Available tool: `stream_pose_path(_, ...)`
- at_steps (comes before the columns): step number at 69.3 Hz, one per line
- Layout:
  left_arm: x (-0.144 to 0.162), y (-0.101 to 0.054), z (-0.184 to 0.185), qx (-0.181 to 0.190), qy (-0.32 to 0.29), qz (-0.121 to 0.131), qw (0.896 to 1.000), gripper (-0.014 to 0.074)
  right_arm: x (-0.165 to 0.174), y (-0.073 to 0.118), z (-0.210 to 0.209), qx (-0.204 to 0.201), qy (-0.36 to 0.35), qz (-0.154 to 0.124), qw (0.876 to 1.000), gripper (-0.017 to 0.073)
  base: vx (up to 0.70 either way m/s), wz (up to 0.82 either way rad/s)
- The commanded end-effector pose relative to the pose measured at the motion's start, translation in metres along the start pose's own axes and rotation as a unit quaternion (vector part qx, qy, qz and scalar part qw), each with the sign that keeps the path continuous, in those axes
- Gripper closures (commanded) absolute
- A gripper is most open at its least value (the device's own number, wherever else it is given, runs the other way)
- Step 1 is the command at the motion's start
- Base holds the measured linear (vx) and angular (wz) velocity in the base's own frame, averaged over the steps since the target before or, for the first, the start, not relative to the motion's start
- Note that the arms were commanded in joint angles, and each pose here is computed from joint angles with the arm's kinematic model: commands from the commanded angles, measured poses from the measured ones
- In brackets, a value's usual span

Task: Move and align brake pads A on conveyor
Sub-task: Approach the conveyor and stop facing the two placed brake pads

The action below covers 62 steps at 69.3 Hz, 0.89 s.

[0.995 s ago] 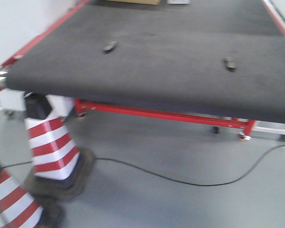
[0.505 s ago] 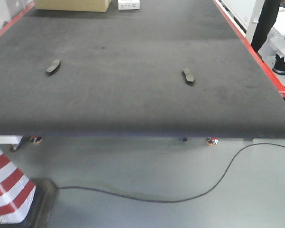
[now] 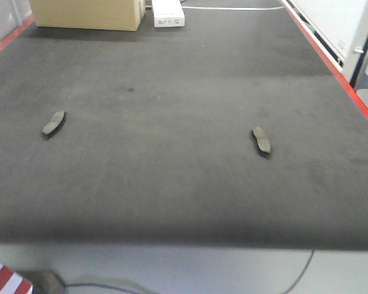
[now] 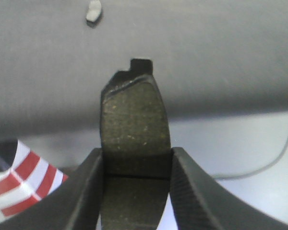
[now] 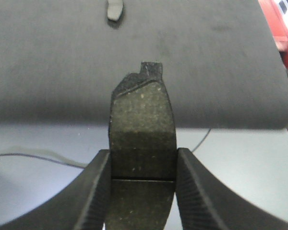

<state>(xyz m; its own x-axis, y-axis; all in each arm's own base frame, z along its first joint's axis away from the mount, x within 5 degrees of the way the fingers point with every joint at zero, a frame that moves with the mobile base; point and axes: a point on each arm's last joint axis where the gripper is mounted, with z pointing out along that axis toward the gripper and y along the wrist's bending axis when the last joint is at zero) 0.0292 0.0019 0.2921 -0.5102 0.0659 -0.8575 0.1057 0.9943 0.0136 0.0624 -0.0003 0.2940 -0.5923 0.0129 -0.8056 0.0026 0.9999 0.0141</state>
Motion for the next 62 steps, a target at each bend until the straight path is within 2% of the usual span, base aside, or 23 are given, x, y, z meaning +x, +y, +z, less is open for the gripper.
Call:
stream_pose_path(1, -0.0150, -0.0004, -0.0042, 0.002, -0.050, 0.000, 0.999, 0.0600, -0.0147, -0.0002, -0.0048, 0.002, -0.052, -0.003, 0.999, 0.0564, 0.39, 0.08)
stream_pose_path(31, -0.0150, -0.0004, -0.0042, 0.002, -0.050, 0.000, 0.999, 0.0600, -0.0147, -0.0002, -0.0048, 0.002, -0.052, -0.003, 0.999, 0.0564, 0.33, 0.04)
stream_pose_path(62, -0.0150, -0.0004, -0.0042, 0.002, -0.050, 0.000, 0.999, 0.0600, -0.0147, -0.0002, -0.0048, 0.002, -0.052, -0.003, 0.999, 0.0564, 0.21, -0.04)
